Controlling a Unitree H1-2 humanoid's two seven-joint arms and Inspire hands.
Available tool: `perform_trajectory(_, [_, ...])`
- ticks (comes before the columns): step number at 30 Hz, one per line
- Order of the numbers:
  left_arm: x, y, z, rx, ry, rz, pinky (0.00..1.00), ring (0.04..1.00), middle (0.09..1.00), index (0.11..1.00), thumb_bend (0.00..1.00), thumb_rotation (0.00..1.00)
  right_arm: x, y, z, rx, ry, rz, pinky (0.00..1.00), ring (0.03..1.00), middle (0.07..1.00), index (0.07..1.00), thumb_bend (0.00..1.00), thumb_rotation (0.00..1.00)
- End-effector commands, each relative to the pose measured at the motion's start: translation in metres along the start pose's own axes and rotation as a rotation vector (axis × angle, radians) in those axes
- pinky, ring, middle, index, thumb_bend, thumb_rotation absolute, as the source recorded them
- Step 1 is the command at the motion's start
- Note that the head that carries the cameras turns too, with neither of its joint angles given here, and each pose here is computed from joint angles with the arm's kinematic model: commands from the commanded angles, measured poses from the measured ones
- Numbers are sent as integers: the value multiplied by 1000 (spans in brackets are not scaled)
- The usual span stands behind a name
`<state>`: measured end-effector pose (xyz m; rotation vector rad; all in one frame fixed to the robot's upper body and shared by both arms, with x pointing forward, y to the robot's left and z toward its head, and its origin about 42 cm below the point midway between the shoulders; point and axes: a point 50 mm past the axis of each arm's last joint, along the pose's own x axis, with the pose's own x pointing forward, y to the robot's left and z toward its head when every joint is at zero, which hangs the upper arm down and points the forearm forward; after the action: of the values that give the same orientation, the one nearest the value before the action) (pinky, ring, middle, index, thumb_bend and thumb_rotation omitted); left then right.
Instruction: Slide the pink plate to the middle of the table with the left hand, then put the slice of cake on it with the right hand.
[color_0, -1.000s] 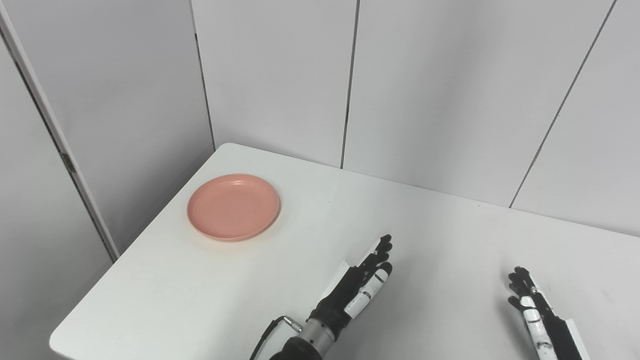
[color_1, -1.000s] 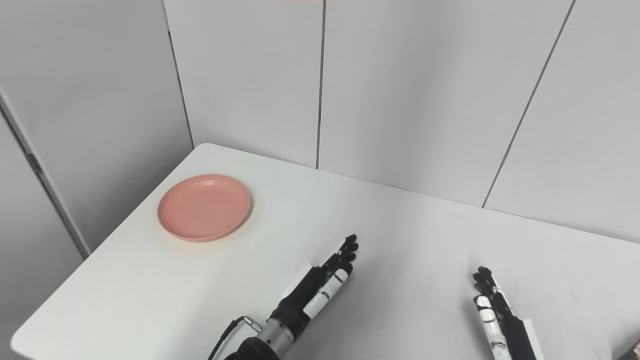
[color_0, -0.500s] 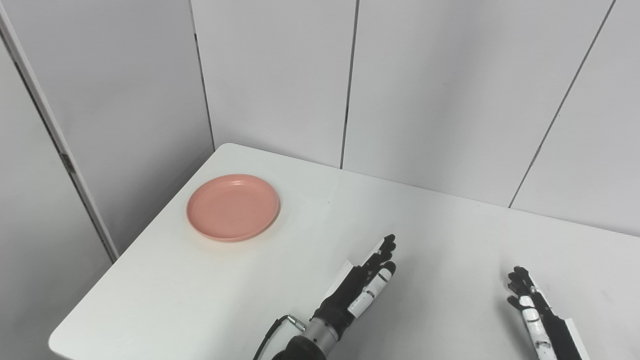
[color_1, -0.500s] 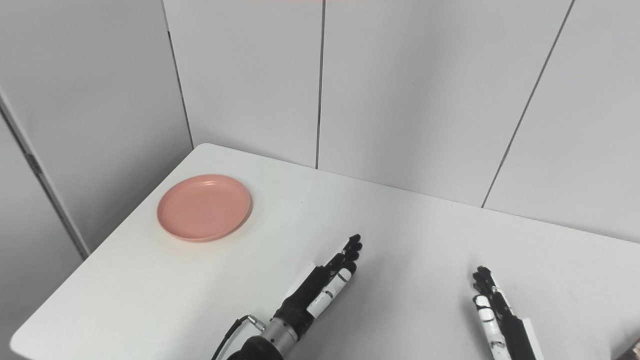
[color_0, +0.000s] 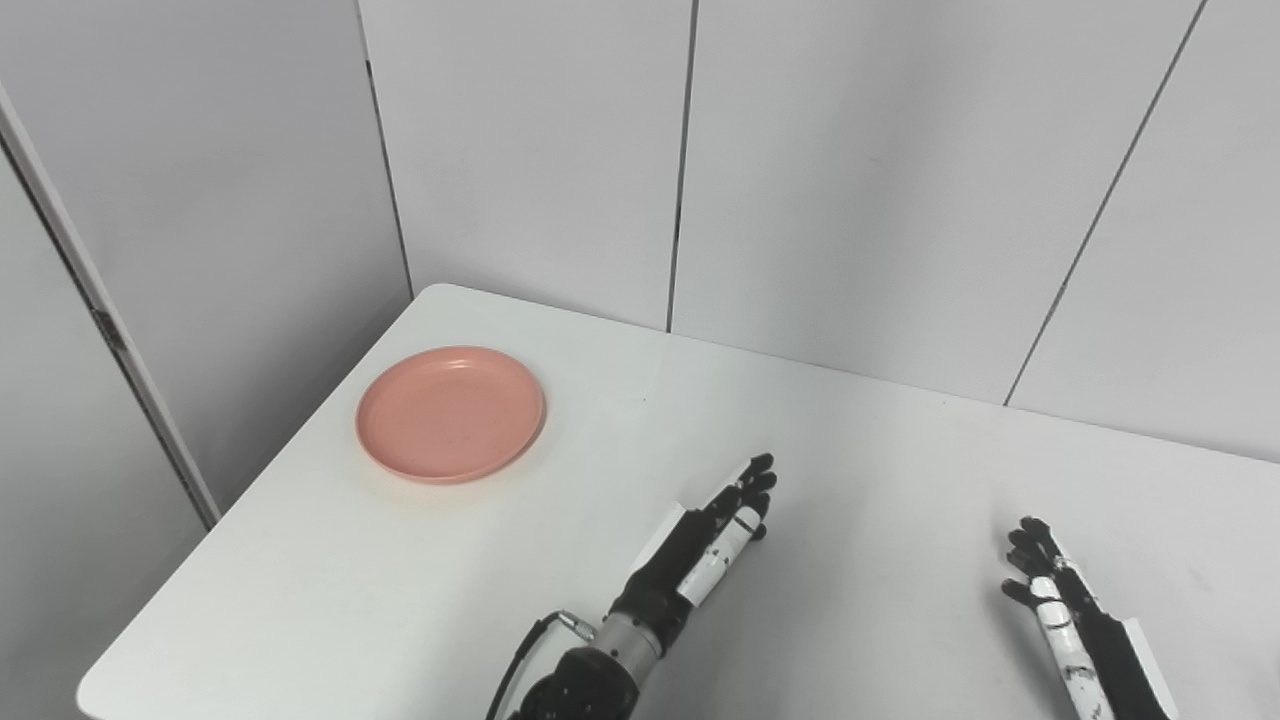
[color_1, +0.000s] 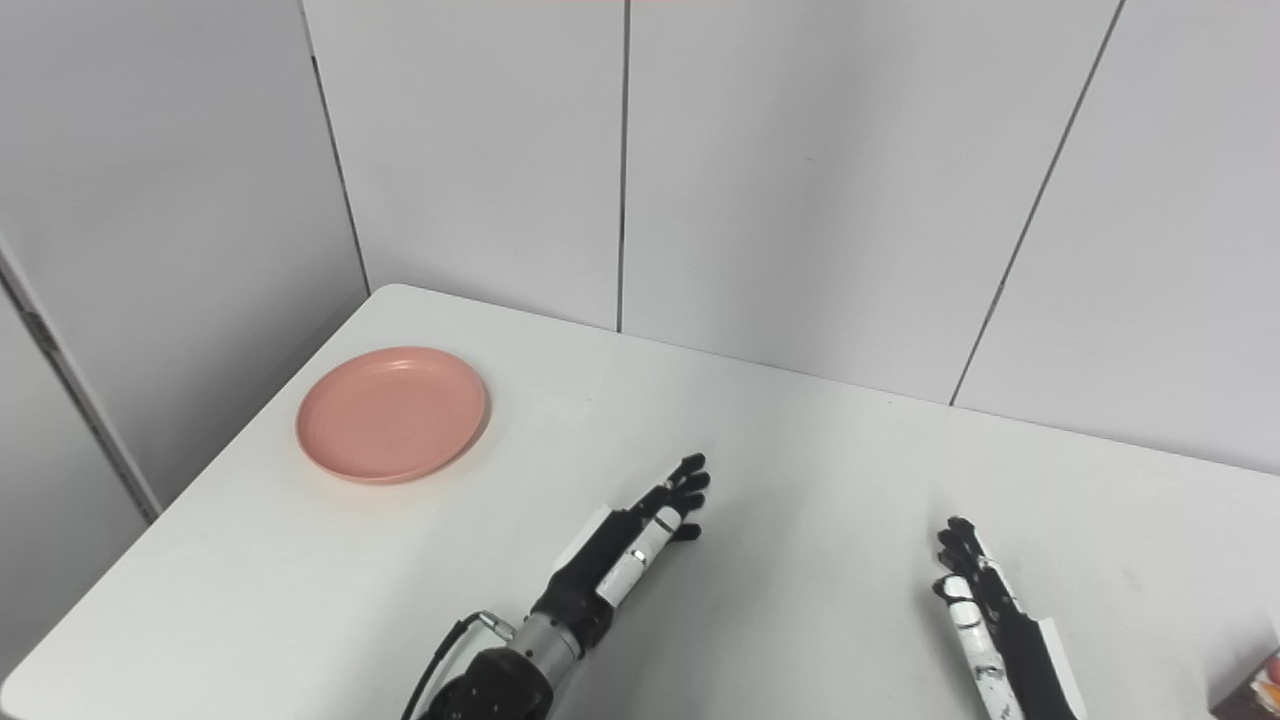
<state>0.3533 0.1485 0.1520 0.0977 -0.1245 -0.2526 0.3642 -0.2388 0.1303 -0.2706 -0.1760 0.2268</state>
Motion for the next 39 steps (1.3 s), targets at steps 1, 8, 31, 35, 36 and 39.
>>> perform_trajectory(1, [14, 7, 31, -17, -105, 1, 896, 931, 942, 924, 367, 1000, -11, -3, -14, -15, 38, 2, 918, 908, 916, 929, 192, 1000])
perform_trajectory(8, [21, 21, 93, -40, -230, 9, 873, 890, 914, 900, 443, 1000, -10, -8, -13, -21, 30, -1, 904, 903, 905, 921, 178, 1000])
perform_trajectory(31, [-13, 119, 173, 1, -477, 388, 906, 908, 914, 906, 396, 1000, -9, -16, -9, 27, 39, -6, 921, 912, 904, 920, 130, 1000])
perform_trajectory(35, [-20, 142, 170, 12, -479, 452, 905, 913, 922, 914, 389, 1000, -9, -17, -9, 15, 38, -4, 919, 910, 905, 921, 132, 1000])
perform_trajectory(36, [-21, 147, 169, 11, -477, 471, 900, 914, 924, 913, 391, 1000, -9, -17, -9, 15, 35, -3, 917, 908, 903, 919, 129, 1000])
perform_trajectory(39, [-24, 162, 162, -12, -480, 527, 901, 915, 922, 912, 408, 1000, -10, -17, -8, 23, 40, -5, 918, 909, 902, 917, 122, 1000])
